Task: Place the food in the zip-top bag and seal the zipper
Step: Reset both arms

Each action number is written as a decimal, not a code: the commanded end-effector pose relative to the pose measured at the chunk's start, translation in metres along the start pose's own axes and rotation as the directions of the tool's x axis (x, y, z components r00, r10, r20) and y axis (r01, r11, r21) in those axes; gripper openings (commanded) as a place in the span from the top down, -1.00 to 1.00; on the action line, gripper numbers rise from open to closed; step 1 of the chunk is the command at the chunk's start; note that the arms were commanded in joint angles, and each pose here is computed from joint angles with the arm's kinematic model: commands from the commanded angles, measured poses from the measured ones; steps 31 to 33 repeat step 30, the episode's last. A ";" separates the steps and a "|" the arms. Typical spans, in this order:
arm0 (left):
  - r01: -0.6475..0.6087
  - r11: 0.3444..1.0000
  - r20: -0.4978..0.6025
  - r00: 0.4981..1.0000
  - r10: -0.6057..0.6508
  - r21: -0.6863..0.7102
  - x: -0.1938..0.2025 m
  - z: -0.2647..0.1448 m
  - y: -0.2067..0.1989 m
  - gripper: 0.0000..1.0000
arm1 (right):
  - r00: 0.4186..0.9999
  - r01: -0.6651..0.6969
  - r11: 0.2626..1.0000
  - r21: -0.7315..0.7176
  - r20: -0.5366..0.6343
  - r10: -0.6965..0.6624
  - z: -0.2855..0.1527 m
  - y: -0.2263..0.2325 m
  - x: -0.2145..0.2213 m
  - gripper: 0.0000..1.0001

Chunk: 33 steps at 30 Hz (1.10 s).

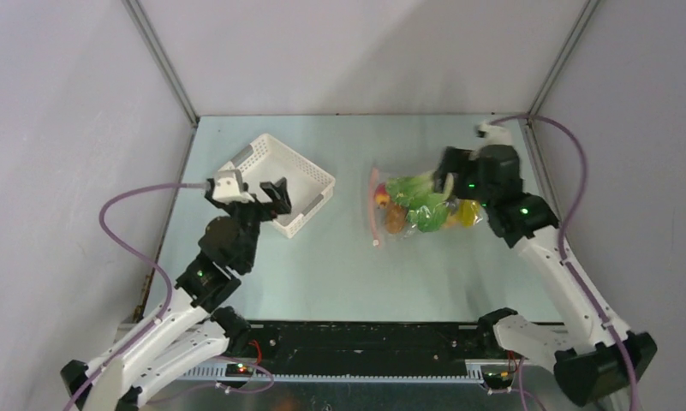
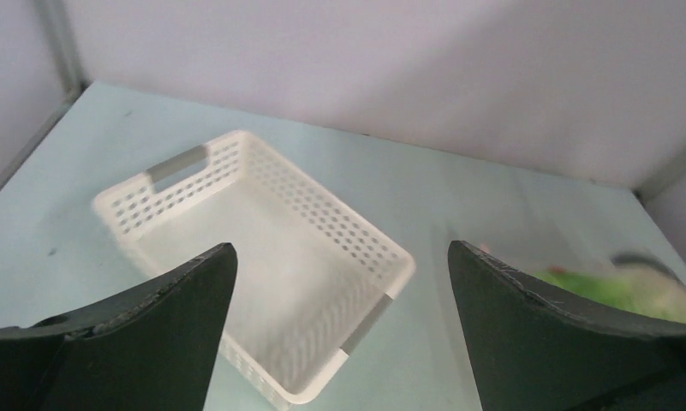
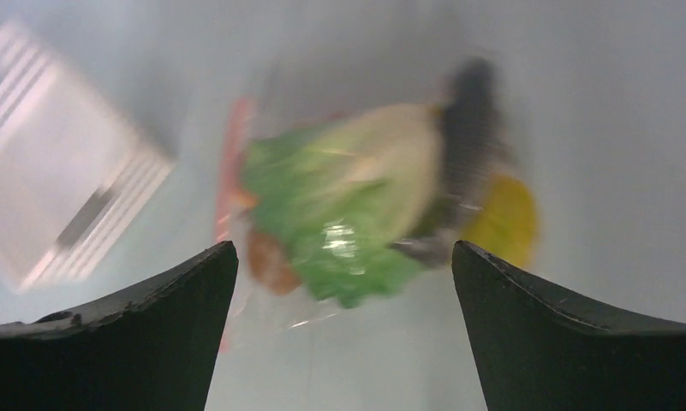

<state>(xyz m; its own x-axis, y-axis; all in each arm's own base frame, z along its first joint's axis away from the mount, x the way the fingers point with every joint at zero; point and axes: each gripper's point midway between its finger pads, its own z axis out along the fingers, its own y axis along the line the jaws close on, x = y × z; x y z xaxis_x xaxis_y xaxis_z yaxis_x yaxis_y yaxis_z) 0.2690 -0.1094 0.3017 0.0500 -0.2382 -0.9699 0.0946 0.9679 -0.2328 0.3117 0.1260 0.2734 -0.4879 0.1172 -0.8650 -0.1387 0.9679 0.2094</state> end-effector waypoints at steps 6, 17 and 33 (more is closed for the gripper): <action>0.321 0.829 -0.109 0.905 -0.411 -0.459 0.029 0.015 0.106 -0.99 | 0.868 -0.482 0.794 0.369 0.327 0.375 -0.043 -0.155 0.033 -0.99; 0.295 0.783 -0.214 0.855 -0.473 -0.548 0.057 0.018 0.137 -0.99 | 0.852 -0.490 0.731 0.474 0.438 0.287 -0.087 -0.182 0.048 -0.99; 0.286 0.789 -0.165 0.885 -0.435 -0.544 0.046 0.008 0.142 -0.99 | 0.850 -0.487 0.736 0.470 0.449 0.276 -0.089 -0.182 0.047 -0.99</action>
